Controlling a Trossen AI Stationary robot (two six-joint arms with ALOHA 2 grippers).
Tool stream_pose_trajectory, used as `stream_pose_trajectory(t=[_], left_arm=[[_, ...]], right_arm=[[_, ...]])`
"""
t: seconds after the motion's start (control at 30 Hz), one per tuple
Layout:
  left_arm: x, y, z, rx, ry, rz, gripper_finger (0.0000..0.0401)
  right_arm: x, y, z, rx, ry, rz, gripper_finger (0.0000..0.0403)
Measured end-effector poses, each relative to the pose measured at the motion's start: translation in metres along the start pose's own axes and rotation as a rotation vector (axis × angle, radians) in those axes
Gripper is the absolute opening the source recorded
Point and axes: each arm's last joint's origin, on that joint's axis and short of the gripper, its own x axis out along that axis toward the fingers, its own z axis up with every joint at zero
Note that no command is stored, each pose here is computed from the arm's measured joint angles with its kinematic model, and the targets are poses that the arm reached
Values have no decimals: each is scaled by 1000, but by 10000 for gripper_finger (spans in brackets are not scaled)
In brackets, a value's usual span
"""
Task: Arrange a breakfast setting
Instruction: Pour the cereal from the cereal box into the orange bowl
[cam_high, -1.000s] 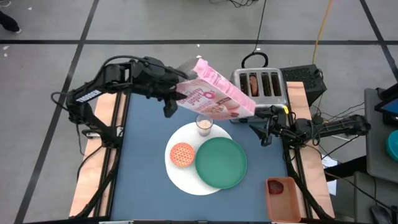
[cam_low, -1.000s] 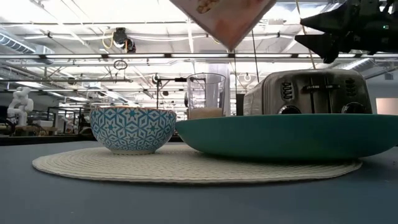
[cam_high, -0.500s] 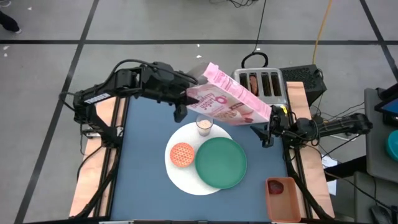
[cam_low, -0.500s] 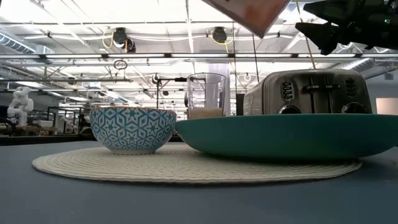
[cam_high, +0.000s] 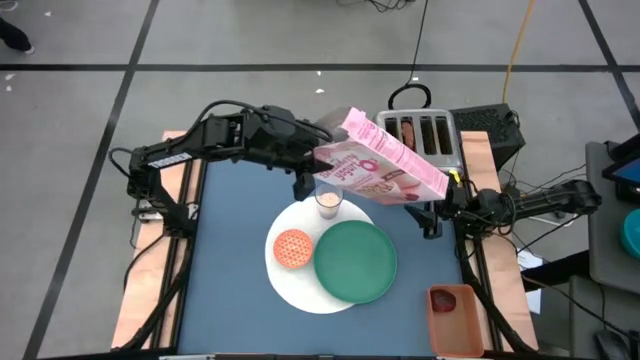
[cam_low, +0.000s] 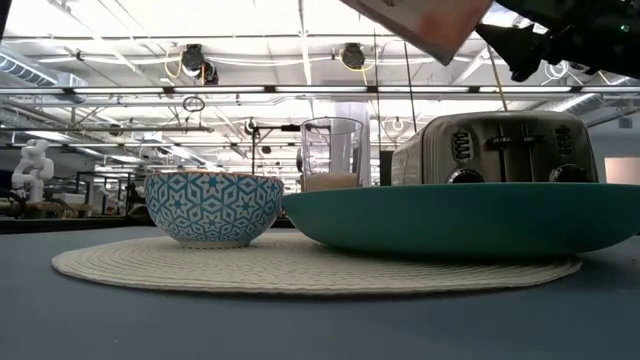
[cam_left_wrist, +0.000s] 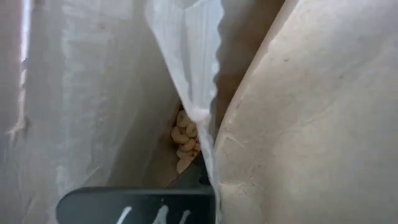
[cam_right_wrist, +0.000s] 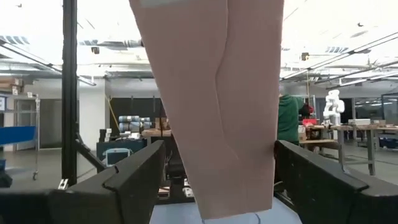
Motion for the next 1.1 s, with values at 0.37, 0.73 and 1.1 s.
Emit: stream_pose_trajectory(t=[0.37,0.73,1.1], left_arm=[[11,-5,3,3,-38,-19,4],[30,-7,0,-5,-17,-23,4],[55,-7,-1,-6,-24,-24,4]], right_arm=[[3,1,0,2,-20,3,295],[6,2,-2,5,-29,3,295],[7,2,-3,5,-29,5,295]])
